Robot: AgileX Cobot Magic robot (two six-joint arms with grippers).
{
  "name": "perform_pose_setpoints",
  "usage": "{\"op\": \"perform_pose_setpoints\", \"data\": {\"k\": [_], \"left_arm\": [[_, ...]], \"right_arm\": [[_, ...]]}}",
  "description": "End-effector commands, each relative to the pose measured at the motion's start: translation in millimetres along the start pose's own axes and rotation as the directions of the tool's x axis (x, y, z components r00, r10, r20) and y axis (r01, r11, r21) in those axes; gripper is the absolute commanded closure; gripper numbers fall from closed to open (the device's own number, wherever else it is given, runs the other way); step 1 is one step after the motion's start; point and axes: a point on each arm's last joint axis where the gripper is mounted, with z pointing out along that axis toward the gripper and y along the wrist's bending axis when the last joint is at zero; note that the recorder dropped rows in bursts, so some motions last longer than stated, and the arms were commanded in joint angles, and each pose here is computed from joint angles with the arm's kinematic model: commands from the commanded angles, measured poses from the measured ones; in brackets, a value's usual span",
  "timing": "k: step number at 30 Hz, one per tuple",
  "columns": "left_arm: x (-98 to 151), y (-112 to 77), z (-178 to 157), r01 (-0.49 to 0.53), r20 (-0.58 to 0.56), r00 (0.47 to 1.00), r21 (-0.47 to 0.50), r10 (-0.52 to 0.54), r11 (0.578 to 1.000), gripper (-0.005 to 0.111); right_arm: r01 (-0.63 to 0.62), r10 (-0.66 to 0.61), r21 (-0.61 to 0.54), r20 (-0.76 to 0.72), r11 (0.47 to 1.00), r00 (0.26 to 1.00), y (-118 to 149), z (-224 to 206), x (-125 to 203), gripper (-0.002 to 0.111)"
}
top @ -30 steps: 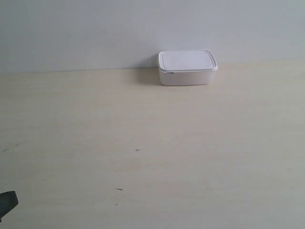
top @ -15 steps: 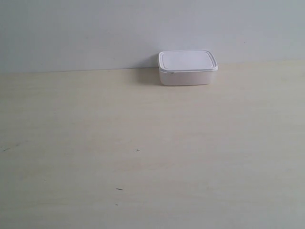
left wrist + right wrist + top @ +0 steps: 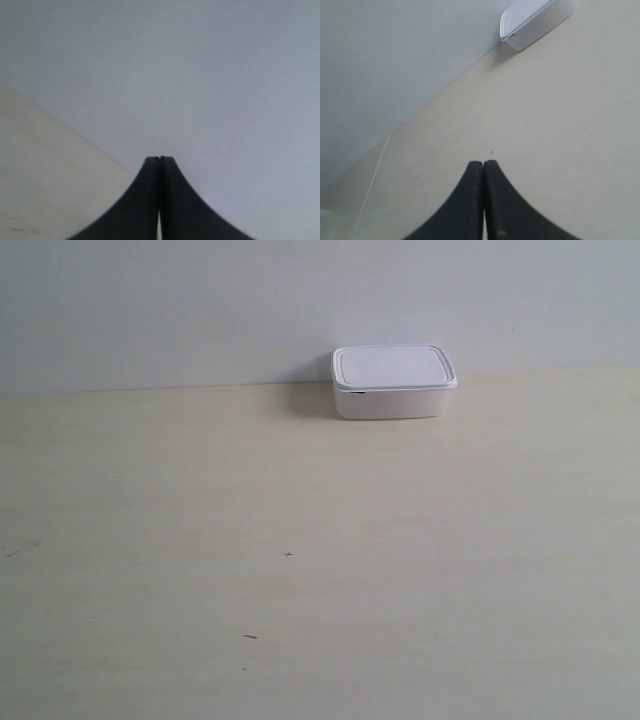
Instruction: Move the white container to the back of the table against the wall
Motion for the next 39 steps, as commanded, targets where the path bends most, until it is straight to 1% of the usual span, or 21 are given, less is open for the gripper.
{"op": "perform_pose_setpoints", "data": {"k": [1,13,16,18,20,22,24,25,28,32,34,35,37,39], "left_arm": [[-3.2,4.1,-1.2,-0.009,0.064,0.998,-0.064,0.013,0.998,0.107],[-3.3,4.2,-1.2,-0.009,0.066,0.998,-0.067,0.014,0.998,0.107],[-3.3,4.2,-1.2,-0.009,0.066,0.998,-0.067,0.014,0.998,0.107],[-3.3,4.2,-1.2,-0.009,0.066,0.998,-0.067,0.014,0.998,0.107],[-3.3,4.2,-1.2,-0.009,0.066,0.998,-0.067,0.014,0.998,0.107],[-3.3,4.2,-1.2,-0.009,0.066,0.998,-0.067,0.014,0.998,0.107],[-3.3,4.2,-1.2,-0.012,0.066,0.998,-0.067,0.016,0.998,0.107],[-3.2,4.0,-1.2,-0.029,0.064,0.997,-0.066,0.033,0.997,0.107],[-3.3,3.8,-1.2,-0.059,0.063,0.996,-0.065,0.063,0.996,0.107],[-2.4,3.5,-1.1,-0.059,0.054,0.997,-0.061,0.062,0.996,0.107],[-2.5,3.2,-1.1,-0.104,0.052,0.993,-0.060,0.107,0.993,0.107],[-2.6,2.8,-1.1,-0.162,0.051,0.985,-0.059,0.165,0.985,0.107],[-2.8,1.9,-1.0,-0.280,0.047,0.958,-0.055,0.283,0.958,0.107],[-2.8,1.4,-1.0,-0.351,0.045,0.934,-0.053,0.353,0.935,0.107]], "right_arm": [[0.006,-0.006,-0.003,0.006,1.000,1.000,-0.2,-0.2,0.0,0.108],[0.006,-0.006,-0.004,0.007,1.000,1.000,-0.1,-0.2,-0.1,0.108],[0.023,-0.023,0.004,0.014,1.000,1.000,-0.8,-0.2,-0.7,0.108],[0.088,-0.088,0.002,0.084,0.996,0.993,-0.9,-3.0,-5.7,0.108],[0.182,-0.181,0.013,0.170,0.983,0.969,-1.4,-5.0,-11.8,0.108],[0.287,-0.284,0.027,0.259,0.957,0.923,-3.1,-4.1,-15.8,0.108],[0.345,-0.328,0.008,0.329,0.939,0.886,-4.3,-1.0,-15.4,0.108],[0.388,-0.364,0.007,0.361,0.922,0.858,-6.1,1.3,-13.8,0.108],[0.518,-0.496,0.052,0.382,0.854,0.780,-14.0,8.3,-7.0,0.108],[0.522,-0.508,0.060,0.344,0.851,0.790,-25.3,16.2,3.3,0.108],[0.524,-0.510,0.056,0.335,0.850,0.792,-30.2,19.8,8.4,0.108],[0.538,-0.522,0.053,0.339,0.841,0.783,-31.5,21.0,10.3,0.108],[0.602,-0.573,0.045,0.372,0.797,0.731,-30.0,21.8,12.1,0.108],[0.644,-0.597,0.030,0.412,0.764,0.688,-25.1,20.3,11.1,0.108]]}}
